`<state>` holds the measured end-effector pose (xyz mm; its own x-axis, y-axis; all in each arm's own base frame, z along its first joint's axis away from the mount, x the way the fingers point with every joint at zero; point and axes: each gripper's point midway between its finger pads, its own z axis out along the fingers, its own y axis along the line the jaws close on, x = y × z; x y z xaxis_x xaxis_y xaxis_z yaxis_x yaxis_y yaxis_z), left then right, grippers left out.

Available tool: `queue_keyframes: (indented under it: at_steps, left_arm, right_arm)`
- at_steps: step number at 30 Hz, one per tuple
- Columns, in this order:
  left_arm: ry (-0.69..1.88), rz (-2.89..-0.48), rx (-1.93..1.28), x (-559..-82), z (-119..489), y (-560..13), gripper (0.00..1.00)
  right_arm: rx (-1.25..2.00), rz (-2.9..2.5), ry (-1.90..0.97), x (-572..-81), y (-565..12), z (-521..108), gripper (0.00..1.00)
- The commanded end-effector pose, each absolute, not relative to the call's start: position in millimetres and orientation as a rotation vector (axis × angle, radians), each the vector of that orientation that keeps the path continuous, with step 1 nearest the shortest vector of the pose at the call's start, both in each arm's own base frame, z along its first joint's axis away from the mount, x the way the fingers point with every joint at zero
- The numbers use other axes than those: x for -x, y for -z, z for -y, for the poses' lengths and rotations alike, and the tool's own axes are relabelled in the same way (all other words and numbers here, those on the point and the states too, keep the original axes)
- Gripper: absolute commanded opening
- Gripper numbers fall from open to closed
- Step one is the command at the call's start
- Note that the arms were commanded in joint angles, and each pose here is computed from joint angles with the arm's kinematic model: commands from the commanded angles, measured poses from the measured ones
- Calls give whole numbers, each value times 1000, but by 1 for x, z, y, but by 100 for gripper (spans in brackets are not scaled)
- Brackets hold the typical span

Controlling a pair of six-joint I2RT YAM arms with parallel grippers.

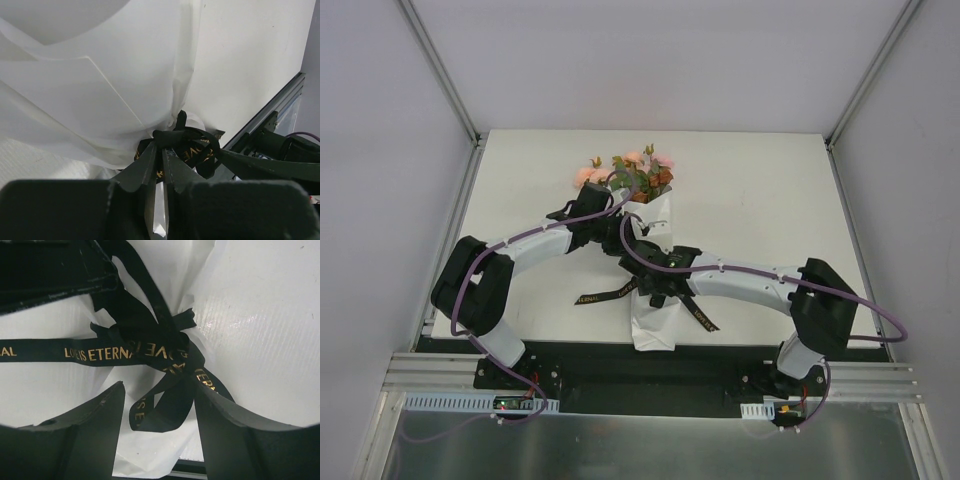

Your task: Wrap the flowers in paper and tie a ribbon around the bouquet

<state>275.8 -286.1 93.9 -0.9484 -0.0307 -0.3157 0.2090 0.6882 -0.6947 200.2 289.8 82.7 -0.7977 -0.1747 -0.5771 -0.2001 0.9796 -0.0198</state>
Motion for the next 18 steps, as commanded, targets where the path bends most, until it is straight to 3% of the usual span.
queue_keyframes:
  at_steps: [1,3,7,14,17,18]
  left_arm:
    - [1123,-2554,-169,-277,286,-106,15]
    - [1112,-2541,-165,-276,284,-109,35]
    - [1080,-2525,-177,-273,278,-110,45]
    - [1069,-2539,-186,-270,280,-105,47]
    - [1057,-2556,-181,-269,283,-100,48]
    - [1058,-2558,-172,-269,285,-100,48]
  right_arm:
    - [216,-2491,6,-208,-88,-289,59]
    - [205,-2486,8,-209,-87,-288,57]
    - [192,-2484,-2,-210,-85,-286,54]
    - [202,-2478,-40,-214,-81,-292,54]
    - [204,-2481,-36,-215,-79,-293,51]
    - [204,-2482,-35,-214,-78,-293,45]
